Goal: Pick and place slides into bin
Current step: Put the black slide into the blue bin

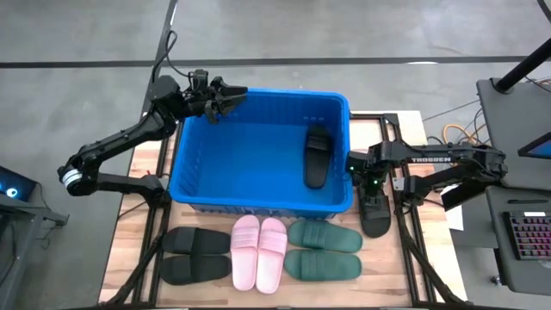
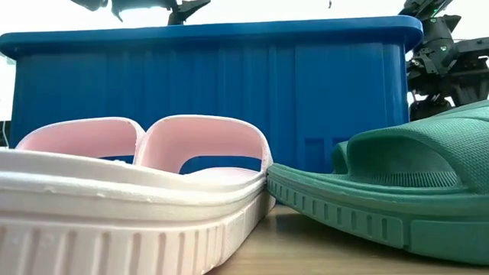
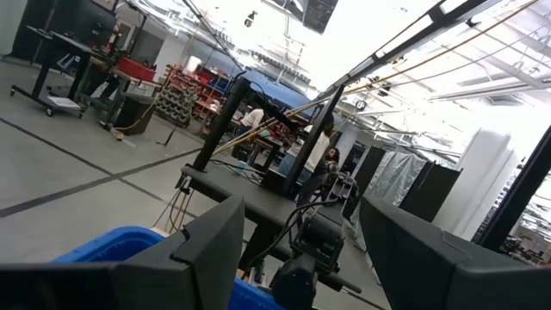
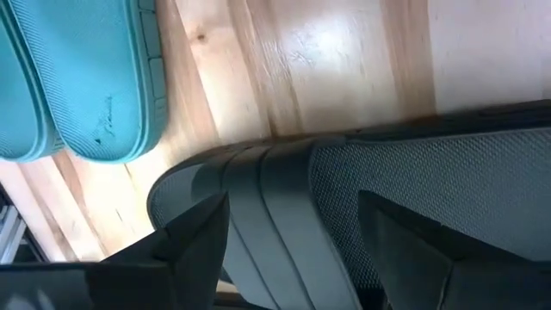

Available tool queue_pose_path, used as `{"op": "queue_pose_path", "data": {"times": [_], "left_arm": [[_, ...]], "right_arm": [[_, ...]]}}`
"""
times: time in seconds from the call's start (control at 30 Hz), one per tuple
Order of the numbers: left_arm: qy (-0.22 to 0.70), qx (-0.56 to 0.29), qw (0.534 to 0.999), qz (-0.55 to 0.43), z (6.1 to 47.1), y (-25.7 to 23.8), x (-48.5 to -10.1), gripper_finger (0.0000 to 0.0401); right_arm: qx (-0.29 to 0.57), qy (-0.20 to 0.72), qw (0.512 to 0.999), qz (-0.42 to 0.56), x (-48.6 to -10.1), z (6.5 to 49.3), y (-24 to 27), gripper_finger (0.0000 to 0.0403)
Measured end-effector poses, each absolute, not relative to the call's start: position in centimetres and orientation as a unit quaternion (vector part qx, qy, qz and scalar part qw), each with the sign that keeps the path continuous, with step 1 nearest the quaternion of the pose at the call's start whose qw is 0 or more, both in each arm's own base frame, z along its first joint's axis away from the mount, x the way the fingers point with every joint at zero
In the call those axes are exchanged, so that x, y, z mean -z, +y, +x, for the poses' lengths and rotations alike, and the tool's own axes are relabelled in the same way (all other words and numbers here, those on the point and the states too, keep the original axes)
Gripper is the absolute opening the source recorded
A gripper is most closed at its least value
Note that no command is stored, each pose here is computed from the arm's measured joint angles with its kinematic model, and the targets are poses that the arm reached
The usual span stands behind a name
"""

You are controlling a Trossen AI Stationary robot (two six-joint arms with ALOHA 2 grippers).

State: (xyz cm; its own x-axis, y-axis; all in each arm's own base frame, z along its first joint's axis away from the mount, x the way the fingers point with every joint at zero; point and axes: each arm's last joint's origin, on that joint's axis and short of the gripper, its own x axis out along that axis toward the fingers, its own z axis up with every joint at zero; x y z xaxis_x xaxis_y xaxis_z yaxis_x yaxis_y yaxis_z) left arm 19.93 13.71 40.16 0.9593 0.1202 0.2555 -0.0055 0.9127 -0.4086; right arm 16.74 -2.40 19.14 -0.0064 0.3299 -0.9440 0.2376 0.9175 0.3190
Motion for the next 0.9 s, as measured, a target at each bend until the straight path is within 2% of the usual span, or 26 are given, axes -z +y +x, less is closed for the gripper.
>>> {"op": "queue_pose_path", "data": {"times": [0.67, 0.83, 0.9], "left_arm": [[-0.141, -0.031, 0.967, -0.208, 19.92, 13.71, -40.20, 0.0217], [-0.142, -0.031, 0.967, -0.208, 19.91, 13.70, -40.23, 0.0217], [-0.142, -0.031, 0.967, -0.207, 19.90, 13.70, -40.23, 0.0217]], "right_arm": [[-0.082, 0.698, 0.672, 0.232, -18.83, 16.63, -1.59, 0.0243], [-0.011, 0.714, 0.676, 0.184, -18.56, 16.49, -2.02, 0.0230], [-0.006, 0.713, 0.672, 0.199, -18.57, 16.48, -1.97, 0.0227]]}}
